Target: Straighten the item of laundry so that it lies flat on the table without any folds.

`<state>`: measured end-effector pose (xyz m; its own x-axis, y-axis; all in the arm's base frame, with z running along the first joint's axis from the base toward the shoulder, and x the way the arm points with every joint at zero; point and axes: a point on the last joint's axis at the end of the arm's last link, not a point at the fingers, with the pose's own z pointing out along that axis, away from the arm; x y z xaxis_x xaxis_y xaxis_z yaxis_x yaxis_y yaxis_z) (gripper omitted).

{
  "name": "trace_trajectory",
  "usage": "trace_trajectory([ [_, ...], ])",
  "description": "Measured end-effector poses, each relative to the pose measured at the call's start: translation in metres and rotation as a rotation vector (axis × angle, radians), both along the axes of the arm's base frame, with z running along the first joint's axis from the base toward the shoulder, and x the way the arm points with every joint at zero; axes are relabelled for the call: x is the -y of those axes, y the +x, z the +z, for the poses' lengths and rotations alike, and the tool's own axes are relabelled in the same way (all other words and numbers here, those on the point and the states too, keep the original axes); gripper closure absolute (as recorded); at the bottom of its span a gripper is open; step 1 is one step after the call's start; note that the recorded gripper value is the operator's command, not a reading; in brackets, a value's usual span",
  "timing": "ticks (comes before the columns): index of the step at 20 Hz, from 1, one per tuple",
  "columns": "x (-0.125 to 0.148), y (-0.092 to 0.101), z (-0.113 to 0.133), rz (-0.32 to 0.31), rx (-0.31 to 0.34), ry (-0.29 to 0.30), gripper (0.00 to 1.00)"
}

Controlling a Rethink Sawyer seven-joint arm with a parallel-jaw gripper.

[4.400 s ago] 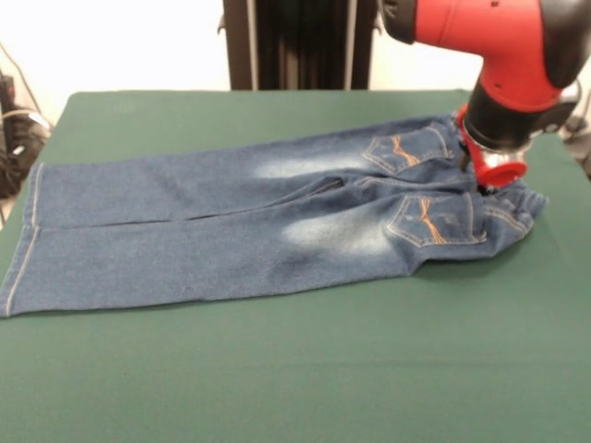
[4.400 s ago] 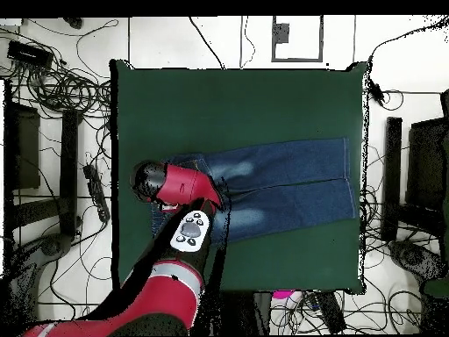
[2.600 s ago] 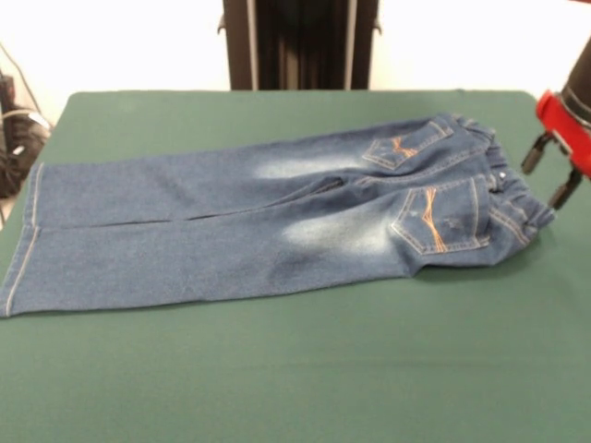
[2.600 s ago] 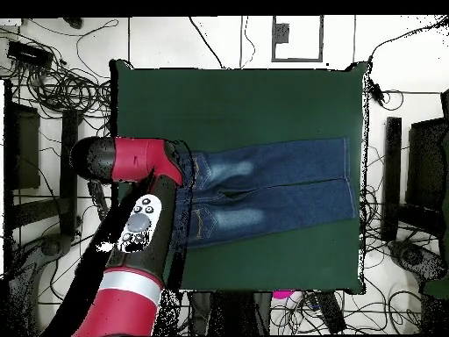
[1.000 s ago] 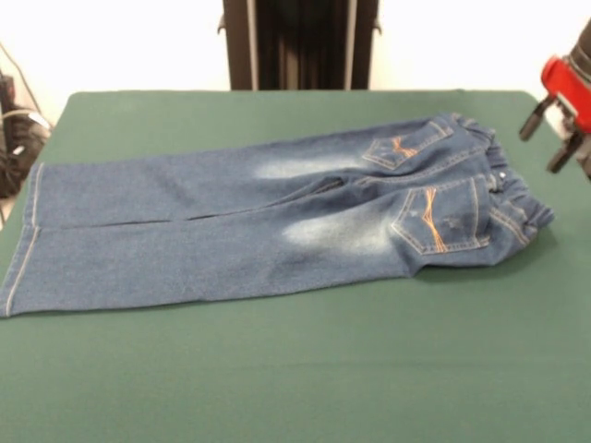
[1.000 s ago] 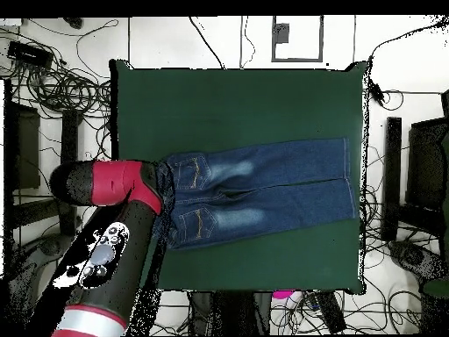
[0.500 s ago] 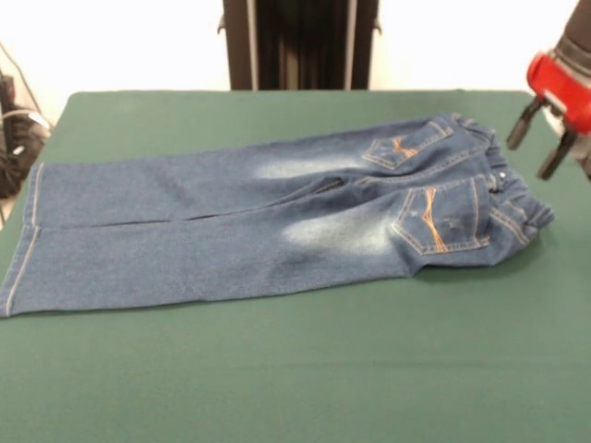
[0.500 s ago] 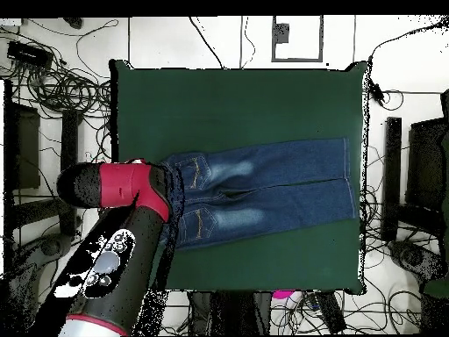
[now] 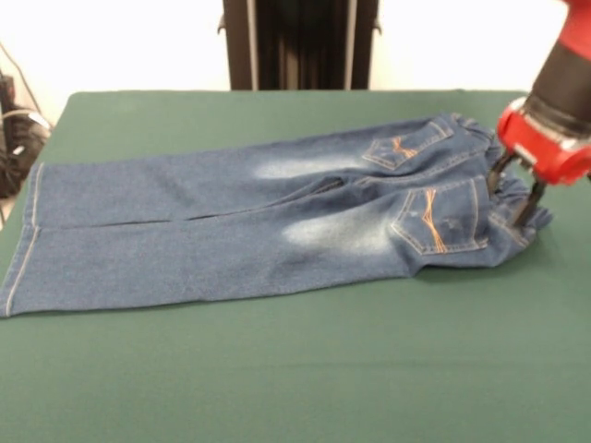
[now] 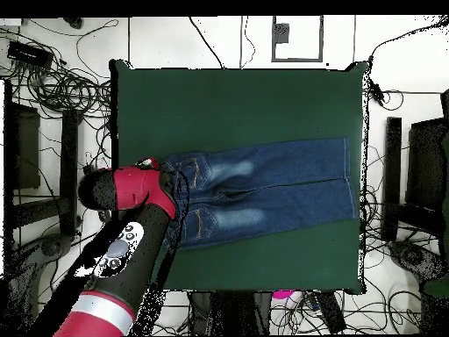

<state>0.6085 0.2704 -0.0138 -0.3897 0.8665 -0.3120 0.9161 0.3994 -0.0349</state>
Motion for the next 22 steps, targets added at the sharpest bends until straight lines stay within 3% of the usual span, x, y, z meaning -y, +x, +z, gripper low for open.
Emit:
trace_trajectory([
  [4, 0.01, -0.01, -0.026, 0.002, -0.012, -0.028, 0.0],
  [17, 0.017, -0.011, -0.029, -0.007, -0.011, -0.034, 0.0],
  [20, 0.02, -0.01, -0.03, -0.031, -0.004, -0.002, 0.0],
  [22, 0.031, -0.006, -0.029, -0.093, 0.014, 0.077, 0.0],
])
